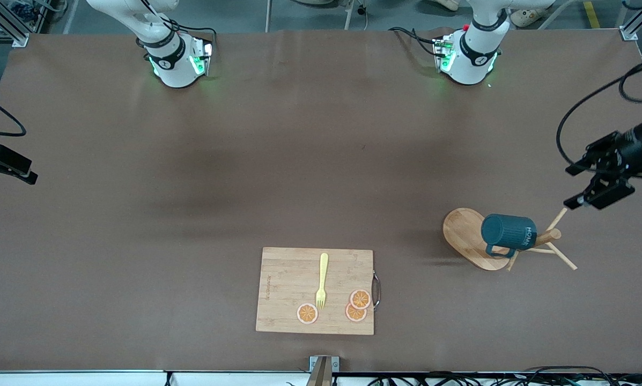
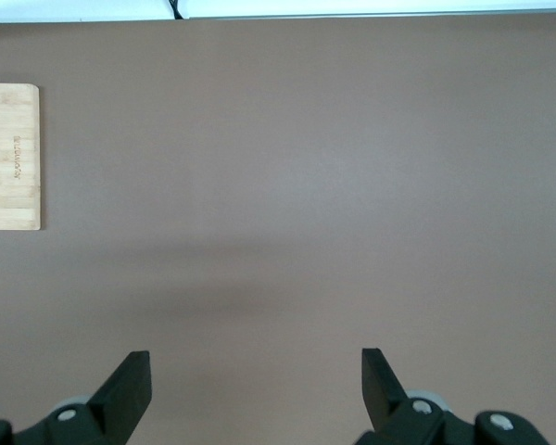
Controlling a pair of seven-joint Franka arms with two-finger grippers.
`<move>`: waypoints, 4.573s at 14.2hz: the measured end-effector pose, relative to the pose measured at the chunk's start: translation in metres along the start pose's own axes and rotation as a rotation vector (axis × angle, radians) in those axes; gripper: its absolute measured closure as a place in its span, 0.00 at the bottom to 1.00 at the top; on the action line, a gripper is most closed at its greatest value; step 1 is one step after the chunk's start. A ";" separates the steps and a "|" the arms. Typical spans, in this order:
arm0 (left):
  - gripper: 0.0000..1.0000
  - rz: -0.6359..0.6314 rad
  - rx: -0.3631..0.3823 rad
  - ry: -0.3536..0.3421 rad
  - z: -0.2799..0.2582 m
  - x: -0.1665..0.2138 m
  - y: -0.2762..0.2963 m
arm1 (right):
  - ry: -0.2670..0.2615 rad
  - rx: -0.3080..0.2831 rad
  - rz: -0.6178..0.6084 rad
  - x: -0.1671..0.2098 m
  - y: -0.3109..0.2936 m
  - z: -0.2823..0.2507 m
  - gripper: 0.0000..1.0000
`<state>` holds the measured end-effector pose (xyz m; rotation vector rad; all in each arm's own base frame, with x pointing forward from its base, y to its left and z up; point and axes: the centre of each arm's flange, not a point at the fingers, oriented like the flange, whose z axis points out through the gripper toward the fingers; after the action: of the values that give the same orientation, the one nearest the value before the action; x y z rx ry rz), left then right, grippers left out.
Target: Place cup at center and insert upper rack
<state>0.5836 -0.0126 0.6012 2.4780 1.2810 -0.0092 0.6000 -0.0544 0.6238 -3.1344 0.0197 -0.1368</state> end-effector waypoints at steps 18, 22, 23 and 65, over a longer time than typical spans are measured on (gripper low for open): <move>0.00 1.009 0.303 0.181 -0.043 -0.031 0.001 | -0.011 0.011 0.015 -0.030 -0.001 -0.001 0.00; 0.00 1.030 0.302 0.185 -0.043 -0.038 0.007 | -0.010 0.011 0.018 -0.030 -0.001 -0.001 0.00; 0.00 1.049 0.300 0.189 -0.047 -0.038 0.007 | -0.002 0.010 0.019 -0.030 0.000 -0.003 0.00; 0.00 1.117 0.296 0.125 -0.064 -0.029 -0.009 | -0.021 -0.028 -0.023 -0.056 -0.019 -0.010 0.00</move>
<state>0.5494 -0.0108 0.6635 3.1252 -0.2321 0.2457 0.5440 -0.0351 0.6286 -3.1641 -0.0149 -0.1050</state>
